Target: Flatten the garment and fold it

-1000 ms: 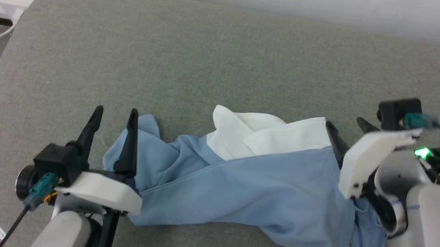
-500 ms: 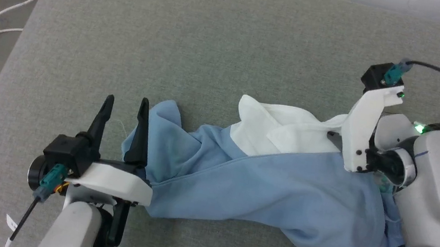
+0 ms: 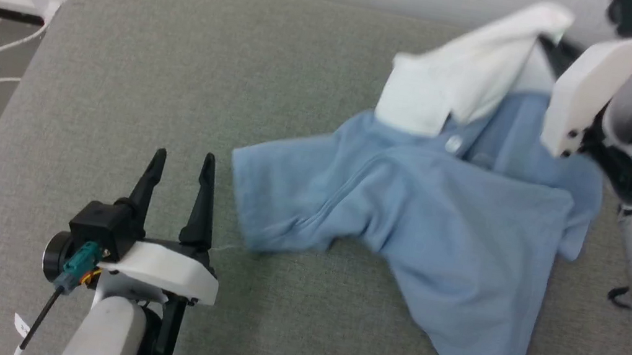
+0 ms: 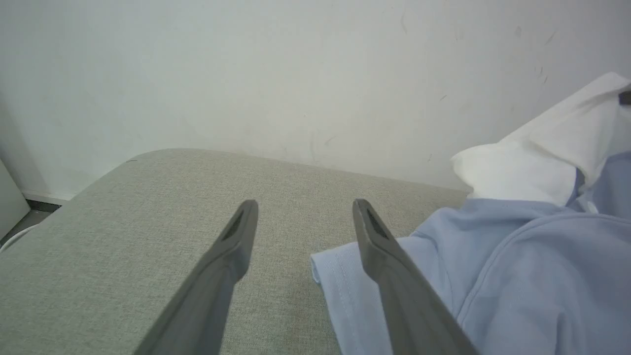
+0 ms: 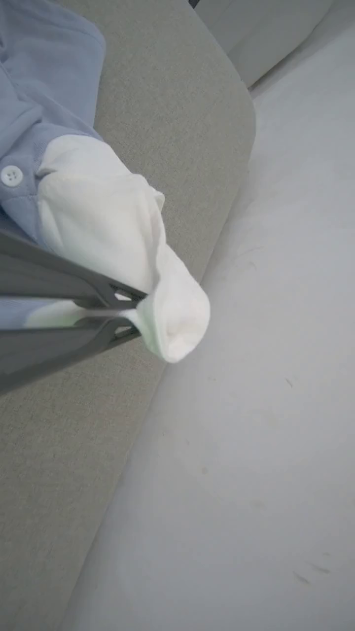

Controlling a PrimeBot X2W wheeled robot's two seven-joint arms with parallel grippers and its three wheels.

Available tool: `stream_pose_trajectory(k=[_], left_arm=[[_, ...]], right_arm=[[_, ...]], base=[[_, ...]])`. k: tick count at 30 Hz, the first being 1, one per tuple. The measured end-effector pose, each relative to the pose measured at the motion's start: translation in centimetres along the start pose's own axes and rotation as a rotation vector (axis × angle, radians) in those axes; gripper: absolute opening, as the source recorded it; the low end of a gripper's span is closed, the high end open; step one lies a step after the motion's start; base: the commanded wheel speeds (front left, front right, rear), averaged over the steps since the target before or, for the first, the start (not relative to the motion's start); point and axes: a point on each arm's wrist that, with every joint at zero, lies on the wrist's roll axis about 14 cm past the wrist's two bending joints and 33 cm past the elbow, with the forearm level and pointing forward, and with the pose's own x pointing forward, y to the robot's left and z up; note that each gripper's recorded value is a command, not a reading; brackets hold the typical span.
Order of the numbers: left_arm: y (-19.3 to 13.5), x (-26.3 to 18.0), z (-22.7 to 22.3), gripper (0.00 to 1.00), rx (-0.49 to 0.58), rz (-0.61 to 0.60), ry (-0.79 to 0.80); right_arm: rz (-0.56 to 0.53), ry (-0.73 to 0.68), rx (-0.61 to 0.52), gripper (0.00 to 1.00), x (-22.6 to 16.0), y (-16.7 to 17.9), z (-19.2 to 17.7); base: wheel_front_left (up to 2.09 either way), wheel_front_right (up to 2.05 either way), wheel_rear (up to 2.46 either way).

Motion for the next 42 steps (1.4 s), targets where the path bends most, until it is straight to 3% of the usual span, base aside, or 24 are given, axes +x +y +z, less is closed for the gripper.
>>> stream_pose_trajectory(k=[7, 12, 17, 22, 28, 31, 32, 33, 37, 42], left_arm=[[-0.4, -1.0, 0.5, 1.00, -0.001, -0.016, -0.011], [-1.2, -1.3, 0.9, 1.00, -0.001, -0.042, -0.023], [-1.9, -1.7, 0.7, 1.00, -0.007, -0.066, -0.016], [-2.5, -1.6, 0.7, 1.00, -0.011, -0.088, -0.015], [-2.8, -1.4, 0.4, 1.00, -0.011, -0.095, -0.007], [-3.1, -1.2, 0.0, 1.00, -0.010, -0.105, 0.003], [-3.2, -1.1, -0.1, 1.00, -0.010, -0.109, 0.005], [-3.4, -1.1, -0.2, 1.00, -0.010, -0.114, 0.008], [-4.0, -0.9, -0.4, 1.00, -0.011, -0.132, 0.014], [-5.1, -0.5, -0.8, 1.00, -0.010, -0.162, 0.023]], right_arm=[[-0.130, -0.410, -0.170, 0.00, -5.0, -2.6, 10.9], [-0.127, -0.428, -0.206, 0.00, -6.7, -1.8, 11.5], [-0.060, -0.217, -0.198, 0.00, -7.0, 0.1, 4.4], [0.029, -0.007, -0.108, 0.00, -8.9, 2.6, -4.1], [0.166, 0.354, 0.067, 0.00, -13.6, 8.1, -16.7], [0.164, 0.478, 0.133, 0.00, -16.1, 9.2, -20.5], [0.151, 0.481, 0.153, 0.22, -16.6, 9.1, -20.7], [0.127, 0.450, 0.177, 1.00, -16.6, 8.9, -20.3], [0.031, 0.203, 0.242, 1.00, -15.8, 7.2, -15.7], [-0.161, -0.127, 0.244, 1.00, -16.4, 2.1, -10.6]], base=[[0.00, 0.00, 0.00], [0.00, 0.00, 0.00], [0.00, 0.00, 0.00], [0.00, 0.00, 0.00], [0.00, 0.00, 0.00], [0.00, 0.00, 0.00], [0.00, 0.00, 0.00], [0.00, 0.00, 0.00], [0.00, 0.00, 0.00], [0.00, 0.00, 0.00]])
